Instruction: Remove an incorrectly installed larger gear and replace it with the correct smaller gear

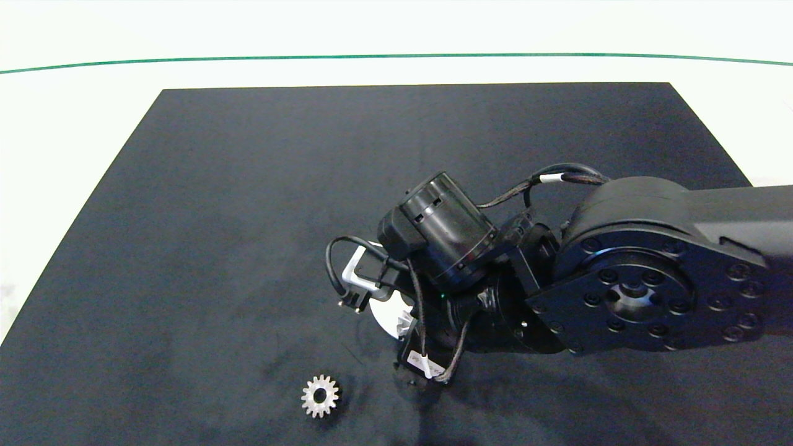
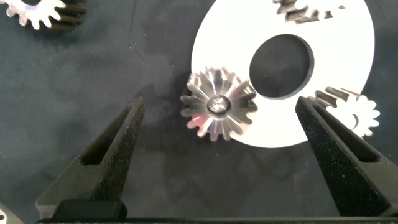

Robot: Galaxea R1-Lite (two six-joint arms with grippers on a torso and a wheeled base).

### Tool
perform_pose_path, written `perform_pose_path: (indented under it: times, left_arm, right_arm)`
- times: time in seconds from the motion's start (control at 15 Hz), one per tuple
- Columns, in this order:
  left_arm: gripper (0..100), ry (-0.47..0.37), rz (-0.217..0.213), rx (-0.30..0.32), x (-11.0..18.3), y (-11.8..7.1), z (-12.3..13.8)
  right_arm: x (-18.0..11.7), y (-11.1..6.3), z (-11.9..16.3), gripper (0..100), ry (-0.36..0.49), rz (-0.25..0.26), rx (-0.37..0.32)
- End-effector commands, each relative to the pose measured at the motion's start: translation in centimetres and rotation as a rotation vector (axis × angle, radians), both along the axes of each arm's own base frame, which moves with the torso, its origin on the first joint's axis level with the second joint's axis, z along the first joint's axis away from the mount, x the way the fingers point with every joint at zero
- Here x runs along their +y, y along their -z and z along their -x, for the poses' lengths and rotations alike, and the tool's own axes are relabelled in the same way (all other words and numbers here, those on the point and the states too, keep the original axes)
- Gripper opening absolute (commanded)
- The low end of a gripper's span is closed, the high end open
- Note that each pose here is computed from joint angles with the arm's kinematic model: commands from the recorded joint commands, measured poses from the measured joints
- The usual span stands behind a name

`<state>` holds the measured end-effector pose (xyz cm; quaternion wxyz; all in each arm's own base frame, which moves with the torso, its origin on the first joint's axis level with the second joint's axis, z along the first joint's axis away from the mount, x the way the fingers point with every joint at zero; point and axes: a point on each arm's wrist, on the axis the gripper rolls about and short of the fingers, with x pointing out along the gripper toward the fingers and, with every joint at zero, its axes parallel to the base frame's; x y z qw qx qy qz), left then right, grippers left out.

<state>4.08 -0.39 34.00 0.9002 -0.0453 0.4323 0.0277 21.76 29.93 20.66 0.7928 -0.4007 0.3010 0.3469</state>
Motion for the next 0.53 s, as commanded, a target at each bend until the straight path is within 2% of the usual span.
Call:
perform_pose_path:
  times: [0.07, 0.27, 0.53]
  left_arm:
    - [100, -0.002, -0.001, 0.006, 0.0, 0.0, 0.1]
    - [100, -0.001, -0.002, 0.002, 0.0, 0.0, 0.2]
    - [100, -0.003, -0.002, 0.000, 0.0, 0.0, 0.2]
  right_arm:
    - [0.6, 0.8, -0.5, 100, 0.002, 0.013, 0.014]
    - [1.3, 1.4, -1.2, 100, 0.026, 0.000, 0.024]
    - [1.2, 2.0, -1.7, 93, 0.034, 0.010, 0.039]
